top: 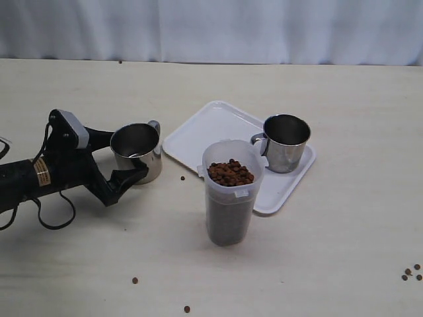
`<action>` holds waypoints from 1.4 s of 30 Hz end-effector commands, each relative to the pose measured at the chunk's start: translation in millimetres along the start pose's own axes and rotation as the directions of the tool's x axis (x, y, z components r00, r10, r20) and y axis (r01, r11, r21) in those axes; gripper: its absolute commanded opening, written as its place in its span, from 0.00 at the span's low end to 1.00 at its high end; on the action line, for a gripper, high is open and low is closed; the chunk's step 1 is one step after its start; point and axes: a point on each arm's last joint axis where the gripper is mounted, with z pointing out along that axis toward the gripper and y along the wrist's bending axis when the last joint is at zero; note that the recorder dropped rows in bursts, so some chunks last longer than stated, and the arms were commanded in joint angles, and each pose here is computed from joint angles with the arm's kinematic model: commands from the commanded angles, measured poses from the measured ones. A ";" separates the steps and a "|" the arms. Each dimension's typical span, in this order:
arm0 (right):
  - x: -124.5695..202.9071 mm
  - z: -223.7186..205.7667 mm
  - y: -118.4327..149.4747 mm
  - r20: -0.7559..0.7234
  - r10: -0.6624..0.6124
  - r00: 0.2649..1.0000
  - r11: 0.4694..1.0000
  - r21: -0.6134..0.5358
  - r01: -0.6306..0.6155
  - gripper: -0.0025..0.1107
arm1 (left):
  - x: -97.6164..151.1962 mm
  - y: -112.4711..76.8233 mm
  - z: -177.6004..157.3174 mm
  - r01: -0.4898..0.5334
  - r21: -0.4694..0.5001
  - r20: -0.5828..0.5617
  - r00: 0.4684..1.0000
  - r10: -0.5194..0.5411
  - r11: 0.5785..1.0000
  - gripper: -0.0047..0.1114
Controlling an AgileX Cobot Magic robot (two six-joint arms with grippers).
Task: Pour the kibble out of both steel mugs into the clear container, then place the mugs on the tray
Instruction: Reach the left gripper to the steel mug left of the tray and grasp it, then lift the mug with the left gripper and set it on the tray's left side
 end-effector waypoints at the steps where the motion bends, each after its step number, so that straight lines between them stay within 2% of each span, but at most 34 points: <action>1: 1.7 0.0 -0.5 -0.006 0.005 1.000 1.000 0.002 -0.005 0.06 | -3.3 -0.3 1.6 0.013 0.008 0.066 0.998 -0.014 1.000 0.82; 13: 1.7 0.0 -0.5 -0.006 0.005 1.000 1.000 0.002 -0.005 0.06 | -4.8 -1.3 3.3 -0.008 0.041 0.079 0.997 0.005 0.999 0.82; 17: 1.7 0.0 -0.5 -0.006 0.005 1.000 1.000 0.002 -0.005 0.06 | -0.1 2.5 9.7 0.048 0.050 0.075 0.996 -0.052 0.998 0.82; 28: 1.7 0.0 -0.5 -0.006 0.005 1.000 1.000 0.002 -0.005 0.06 | 0.8 4.7 13.3 0.050 0.053 0.106 0.993 -0.055 0.997 0.80; 29: 1.7 0.0 -0.5 -0.006 0.005 1.000 1.000 0.002 -0.005 0.06 | 0.8 4.7 13.3 0.050 0.053 0.106 0.993 -0.055 0.997 0.78; 32: 1.7 0.0 -0.5 -0.006 0.005 1.000 1.000 0.002 -0.005 0.06 | 0.8 5.0 13.3 0.051 0.051 0.106 0.993 -0.056 0.997 0.64; 40: 1.7 0.0 -0.5 -0.006 0.005 1.000 1.000 0.002 -0.005 0.06 | 1.5 6.7 13.5 0.054 0.031 0.099 0.993 -0.057 0.998 0.14; 41: 1.7 0.0 -0.5 -0.006 0.005 1.000 1.000 0.002 -0.005 0.06 | -0.9 7.8 12.5 0.045 0.027 0.109 0.993 -0.048 0.999 0.04; 42: 1.7 0.0 -0.5 -0.006 0.005 1.000 1.000 0.002 -0.005 0.06 | -7.1 11.6 9.1 0.024 0.012 0.124 0.992 -0.025 1.000 0.04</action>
